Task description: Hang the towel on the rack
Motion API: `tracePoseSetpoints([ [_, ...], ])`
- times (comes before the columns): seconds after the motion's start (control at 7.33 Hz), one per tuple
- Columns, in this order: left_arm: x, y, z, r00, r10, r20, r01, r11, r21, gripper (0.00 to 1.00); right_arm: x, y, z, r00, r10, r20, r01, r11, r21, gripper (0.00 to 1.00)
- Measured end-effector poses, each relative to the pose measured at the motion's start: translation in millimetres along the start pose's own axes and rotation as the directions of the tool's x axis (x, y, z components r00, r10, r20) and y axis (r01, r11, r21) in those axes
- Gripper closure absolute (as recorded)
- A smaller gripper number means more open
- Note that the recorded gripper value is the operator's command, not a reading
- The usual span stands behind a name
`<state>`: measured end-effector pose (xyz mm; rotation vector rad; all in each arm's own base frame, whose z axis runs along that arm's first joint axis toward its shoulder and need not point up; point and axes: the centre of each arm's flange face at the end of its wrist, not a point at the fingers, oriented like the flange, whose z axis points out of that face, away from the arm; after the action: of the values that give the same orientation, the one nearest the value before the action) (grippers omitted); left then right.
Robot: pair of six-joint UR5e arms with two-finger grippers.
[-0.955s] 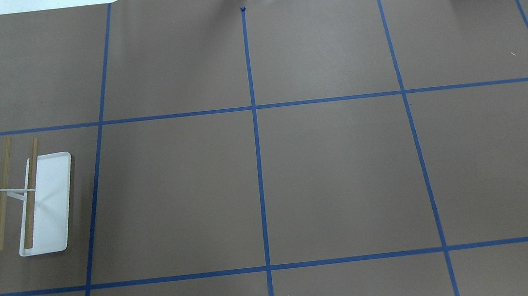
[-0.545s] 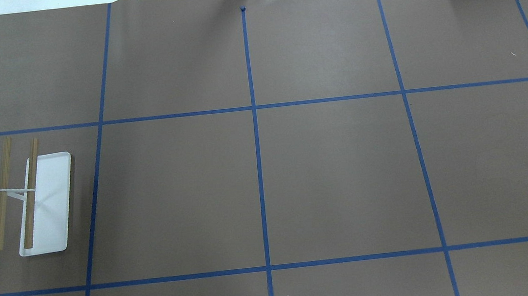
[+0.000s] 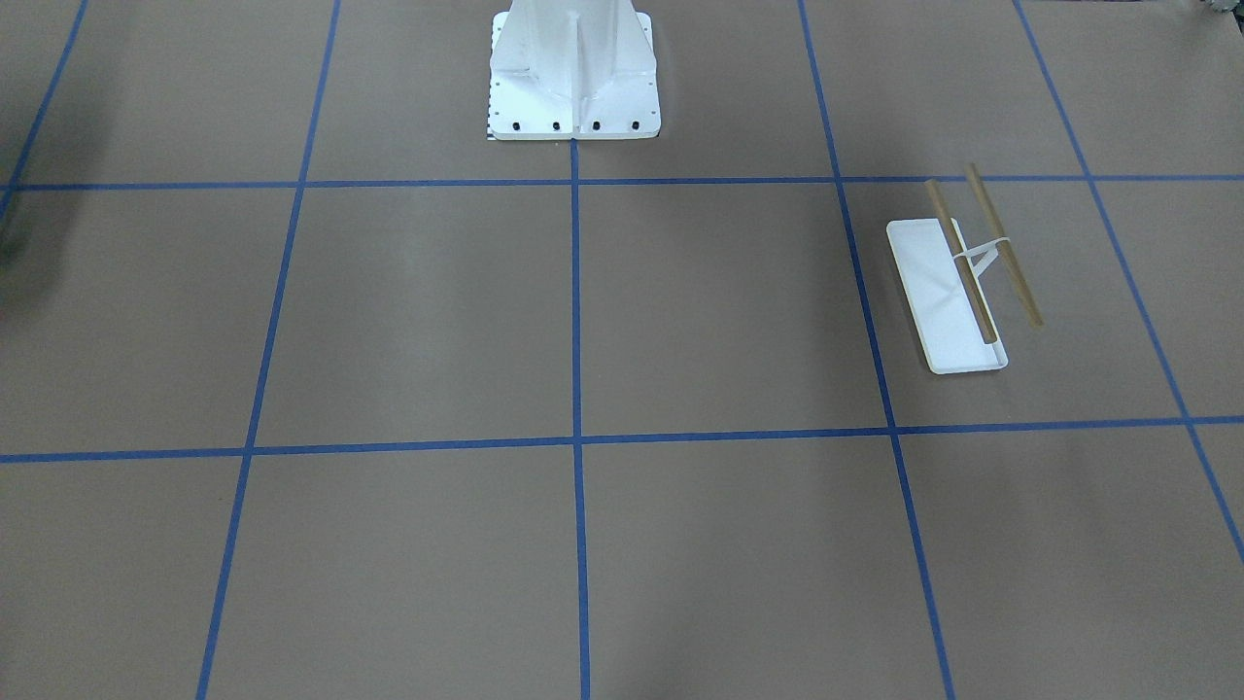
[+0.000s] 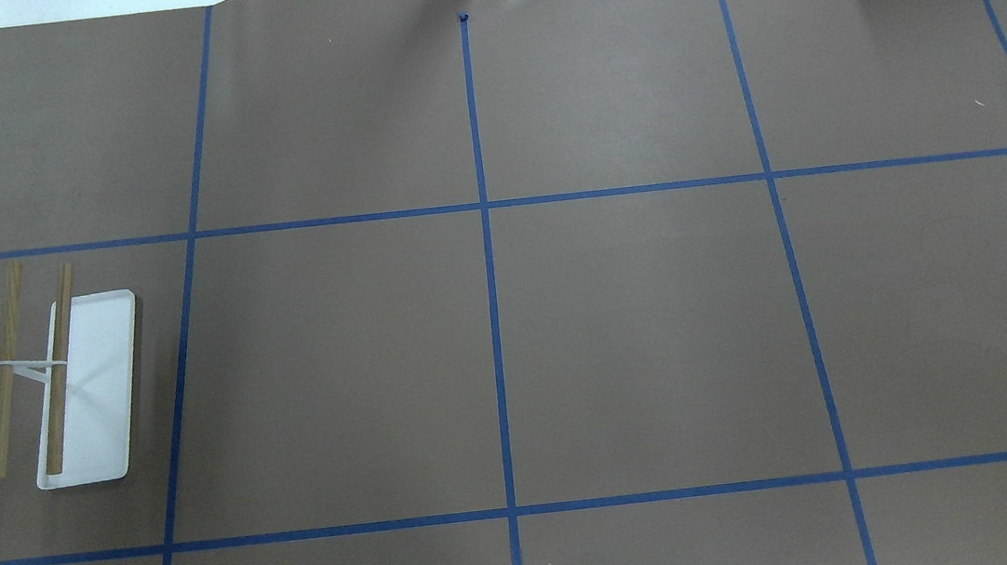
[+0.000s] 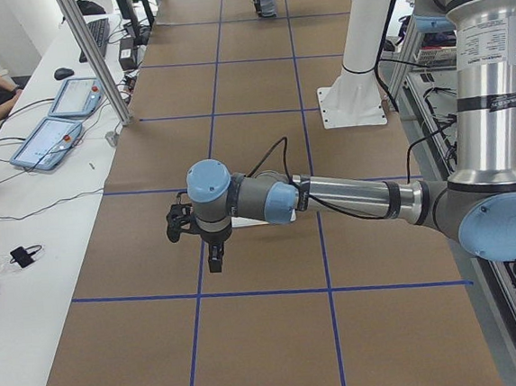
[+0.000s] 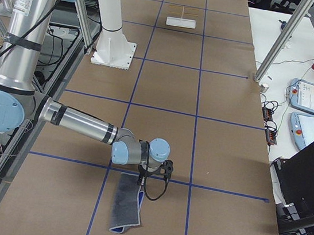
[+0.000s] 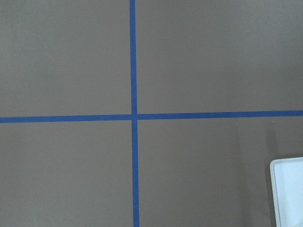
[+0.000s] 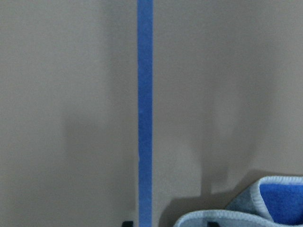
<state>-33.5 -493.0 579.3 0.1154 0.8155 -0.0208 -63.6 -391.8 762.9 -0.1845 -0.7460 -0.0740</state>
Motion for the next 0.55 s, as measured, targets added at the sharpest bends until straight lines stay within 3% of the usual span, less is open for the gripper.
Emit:
tracePoseSetpoints([
  [0.41, 1.3, -0.7, -1.0, 1.000, 0.002, 0.000, -0.002, 1.000, 0.002, 0.01, -2.3, 0.7, 4.3, 1.000, -0.011, -0.004, 0.011, 1.000, -0.009, 0.96],
  [0.55, 2.0, -1.0, -1.5, 1.000, 0.001, -0.001, -0.001, 1.000, 0.003, 0.01, -2.5, 0.8, 4.2, 1.000, -0.014, -0.005, 0.014, 1.000, -0.009, 1.00],
])
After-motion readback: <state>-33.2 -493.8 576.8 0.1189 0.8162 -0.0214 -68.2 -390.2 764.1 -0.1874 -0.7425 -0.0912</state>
